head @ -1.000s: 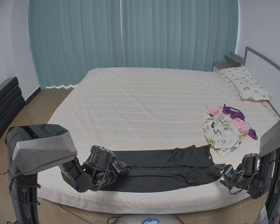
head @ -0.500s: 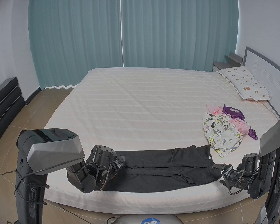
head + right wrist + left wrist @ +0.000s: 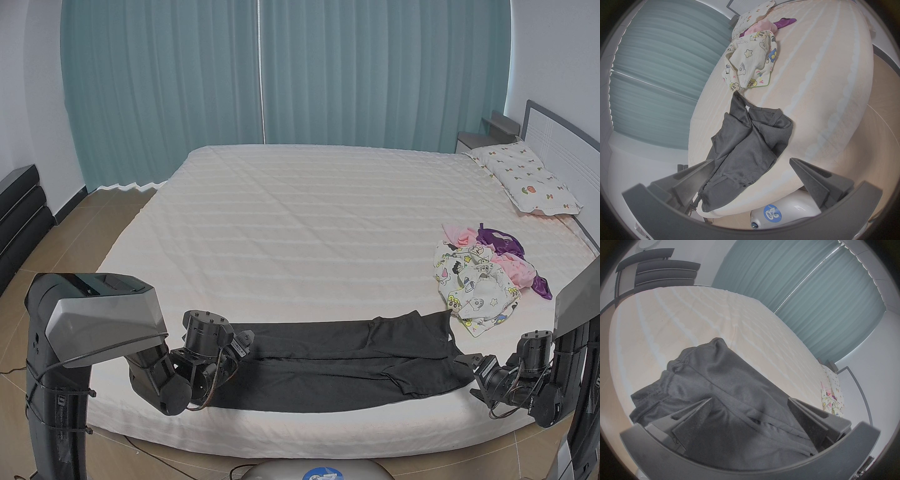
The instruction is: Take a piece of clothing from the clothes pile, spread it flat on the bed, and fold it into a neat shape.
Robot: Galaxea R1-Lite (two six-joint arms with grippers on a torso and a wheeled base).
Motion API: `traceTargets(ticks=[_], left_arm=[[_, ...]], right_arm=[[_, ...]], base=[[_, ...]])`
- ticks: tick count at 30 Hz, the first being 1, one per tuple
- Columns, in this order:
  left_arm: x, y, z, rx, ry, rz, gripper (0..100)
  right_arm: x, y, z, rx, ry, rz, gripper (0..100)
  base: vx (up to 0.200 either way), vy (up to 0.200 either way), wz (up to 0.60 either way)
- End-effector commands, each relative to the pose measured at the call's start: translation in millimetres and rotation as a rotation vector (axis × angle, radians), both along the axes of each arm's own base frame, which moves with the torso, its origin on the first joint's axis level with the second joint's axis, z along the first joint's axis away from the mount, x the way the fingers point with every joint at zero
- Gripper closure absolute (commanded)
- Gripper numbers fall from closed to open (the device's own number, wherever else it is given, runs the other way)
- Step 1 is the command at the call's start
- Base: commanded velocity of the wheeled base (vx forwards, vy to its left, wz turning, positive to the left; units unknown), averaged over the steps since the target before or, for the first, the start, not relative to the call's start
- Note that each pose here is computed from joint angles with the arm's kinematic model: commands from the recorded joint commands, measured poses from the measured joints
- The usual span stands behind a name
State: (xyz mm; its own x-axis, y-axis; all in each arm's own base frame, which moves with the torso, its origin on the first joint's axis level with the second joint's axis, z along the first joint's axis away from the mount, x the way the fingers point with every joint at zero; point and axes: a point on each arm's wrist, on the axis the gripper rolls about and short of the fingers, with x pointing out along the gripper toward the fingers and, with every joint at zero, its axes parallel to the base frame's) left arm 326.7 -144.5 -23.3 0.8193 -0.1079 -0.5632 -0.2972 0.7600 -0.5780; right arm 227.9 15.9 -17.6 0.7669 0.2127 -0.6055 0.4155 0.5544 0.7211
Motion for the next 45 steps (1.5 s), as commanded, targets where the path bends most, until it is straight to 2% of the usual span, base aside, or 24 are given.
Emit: traceTargets(ticks=[1,6,20,24,27,34,37,39,42,45], left_arm=[[-1.7,6.5,10.9,0.0,-0.016,0.009,0],[-7.3,20.4,3.6,0.071,0.039,0.003,0],[-6.3,20.5,-11.3,0.089,0.079,0.001,0],[5.2,24.8,-6.5,0.078,0.036,0.031,0],[21.2,37.2,0.1,0.054,-0.007,0.085,0],[38.9,58.0,-5.1,0.032,-0.023,0.156,0],[41.4,65.6,-0.6,0.013,-0.057,0.181,0],[39.9,66.5,0.7,0.004,-0.06,0.184,0],[28.8,69.8,16.8,-0.019,-0.068,0.18,0],[11.5,71.8,24.1,-0.043,-0.038,0.13,0]], right_arm=[[0.3,0.2,0.2,0.001,-0.01,0.002,0],[-0.5,0.2,-0.3,-0.002,-0.006,0.001,0],[1.0,-0.1,-0.4,-0.002,-0.01,0.0,0],[1.4,-0.1,-0.3,-0.002,-0.012,0.0,0],[1.0,0.3,-0.4,-0.001,-0.01,0.003,0],[0.5,0.3,-2.2,-0.001,-0.001,0.003,0],[0.4,0.2,-3.3,-0.002,0.003,0.001,0],[0.4,0.2,-3.3,-0.002,0.003,0.001,0],[0.0,-0.2,-3.3,-0.002,0.005,0.0,0],[-0.7,-0.2,-3.4,-0.003,0.008,0.0,0]], base=[[0.0,0.0,0.0],[0.0,0.0,0.0],[0.0,0.0,0.0],[0.0,0.0,0.0],[0.0,0.0,0.0],[0.0,0.0,0.0],[0.0,0.0,0.0],[0.0,0.0,0.0],[0.0,0.0,0.0],[0.0,0.0,0.0]])
